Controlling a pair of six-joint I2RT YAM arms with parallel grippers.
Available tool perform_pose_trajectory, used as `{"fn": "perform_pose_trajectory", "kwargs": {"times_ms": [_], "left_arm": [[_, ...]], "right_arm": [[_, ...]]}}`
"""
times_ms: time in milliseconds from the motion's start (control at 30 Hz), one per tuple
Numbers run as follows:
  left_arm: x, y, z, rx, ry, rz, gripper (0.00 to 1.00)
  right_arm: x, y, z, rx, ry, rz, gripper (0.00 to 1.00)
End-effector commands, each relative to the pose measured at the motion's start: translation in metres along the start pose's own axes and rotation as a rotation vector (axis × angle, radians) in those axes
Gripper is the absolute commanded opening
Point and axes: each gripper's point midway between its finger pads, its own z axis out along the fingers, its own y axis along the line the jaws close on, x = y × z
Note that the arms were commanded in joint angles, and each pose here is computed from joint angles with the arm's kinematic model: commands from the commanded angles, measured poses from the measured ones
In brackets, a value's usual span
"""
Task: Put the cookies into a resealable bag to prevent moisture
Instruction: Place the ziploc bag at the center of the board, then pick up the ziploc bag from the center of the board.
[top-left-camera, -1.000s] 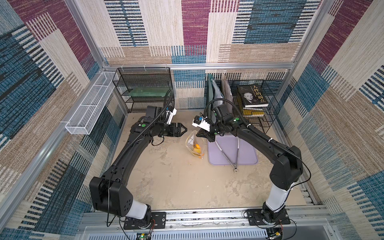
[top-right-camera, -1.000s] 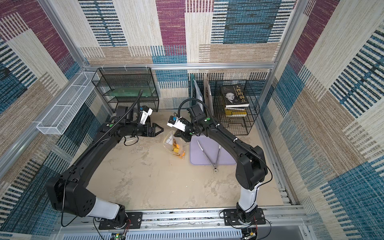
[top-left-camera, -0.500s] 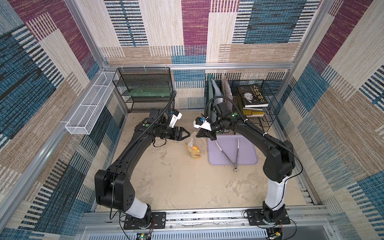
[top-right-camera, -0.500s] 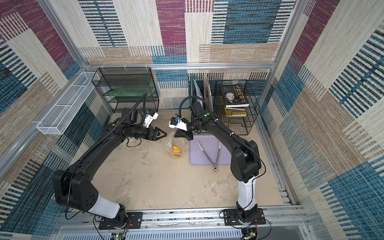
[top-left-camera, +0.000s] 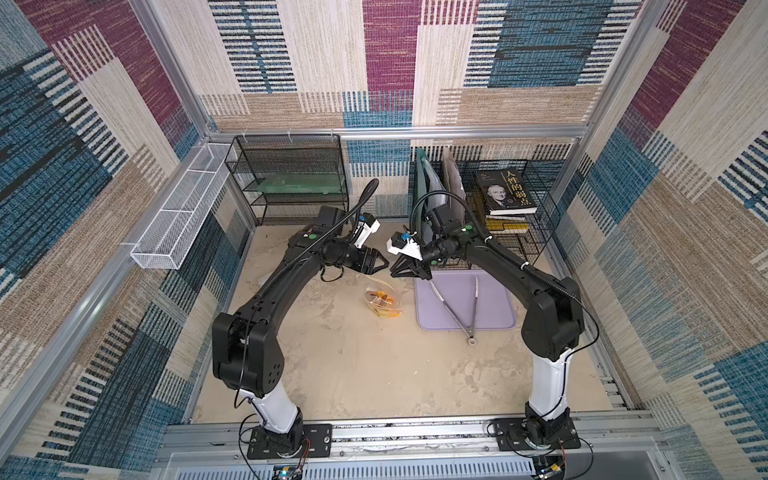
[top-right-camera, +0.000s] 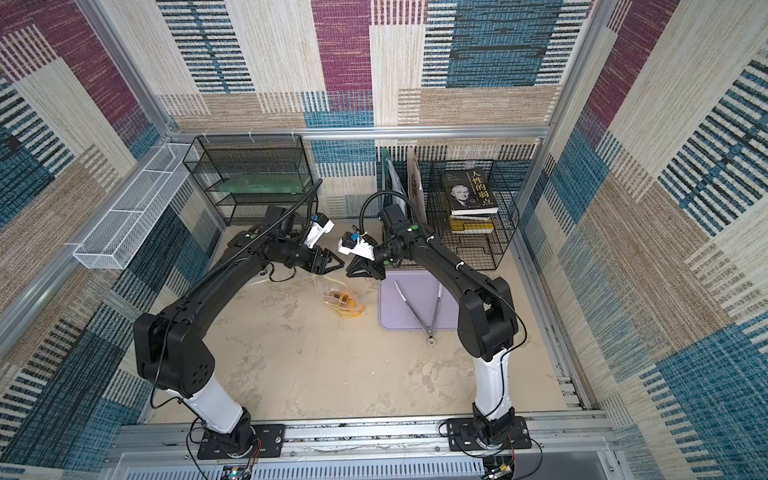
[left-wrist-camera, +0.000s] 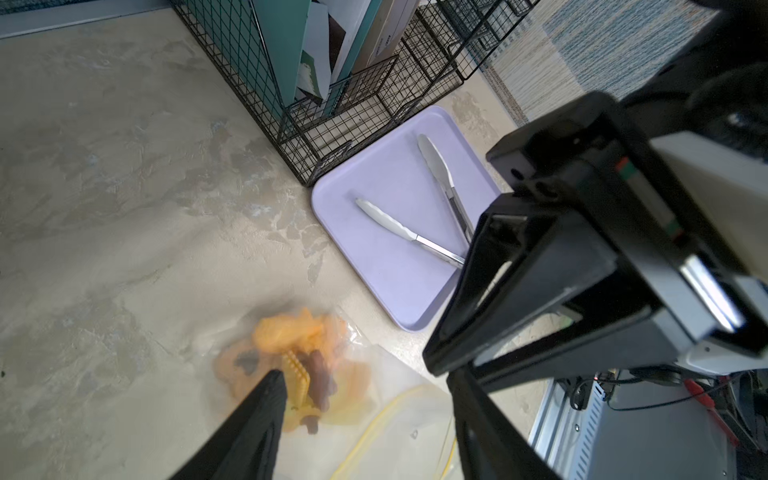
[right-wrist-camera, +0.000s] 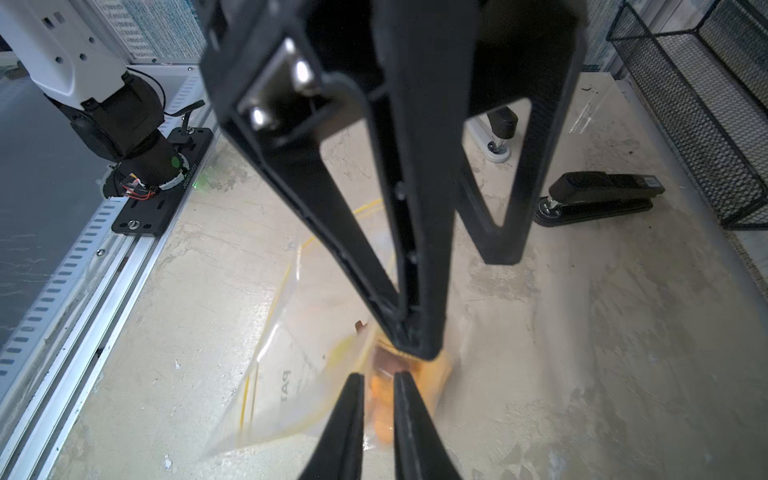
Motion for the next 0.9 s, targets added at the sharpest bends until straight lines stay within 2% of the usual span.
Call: {"fn": "perform_pose_trajectory", "kwargs": {"times_ms": [0, 100, 200, 267, 333, 400, 433, 533, 633, 733, 800, 867], "left_arm": [[0.009, 0.01, -0.002, -0.065, 0.043, 0.033, 0.65], [0.005, 0.019, -0.01, -0.107, 0.034, 0.032, 0.65], [-0.004, 0.029, -0.025, -0.146, 0.015, 0.024, 0.65], [-0.006, 0.039, -0.036, -0.185, 0.01, 0.0, 0.65], [-0.008, 0.043, -0.047, -0.202, -0.01, -0.031, 0.65], [-0.006, 0.043, -0.057, -0.226, -0.024, -0.04, 0.65], [-0.001, 0.043, -0.062, -0.245, -0.019, -0.038, 0.65], [0.015, 0.048, -0.071, -0.303, -0.006, -0.052, 0.65], [0.027, 0.058, -0.076, -0.324, -0.008, -0.115, 0.65], [0.033, 0.068, -0.081, -0.346, -0.013, -0.181, 0.65], [0.035, 0.074, -0.085, -0.361, -0.018, -0.206, 0.64], [0.035, 0.079, -0.089, -0.385, -0.02, -0.226, 0.64]], "right_arm": [[-0.007, -0.009, -0.002, 0.031, -0.021, 0.02, 0.19], [-0.012, -0.021, -0.012, 0.099, -0.044, 0.08, 0.38], [-0.017, -0.023, -0.019, 0.224, -0.031, 0.138, 0.55], [-0.01, -0.012, -0.02, 0.293, -0.006, 0.178, 0.63], [0.001, 0.001, -0.021, 0.356, 0.014, 0.233, 0.77], [0.01, 0.016, -0.021, 0.433, 0.043, 0.268, 0.83], [0.015, 0.023, -0.022, 0.494, 0.057, 0.286, 0.94], [0.022, 0.047, -0.024, 0.633, 0.083, 0.278, 0.95], [0.024, 0.064, -0.025, 0.742, 0.102, 0.255, 0.95], [0.03, 0.084, -0.01, 0.786, 0.139, 0.182, 0.95], [0.04, 0.084, -0.006, 0.855, 0.167, 0.162, 0.95], [0.047, 0.078, -0.002, 0.897, 0.184, 0.202, 0.95]]}}
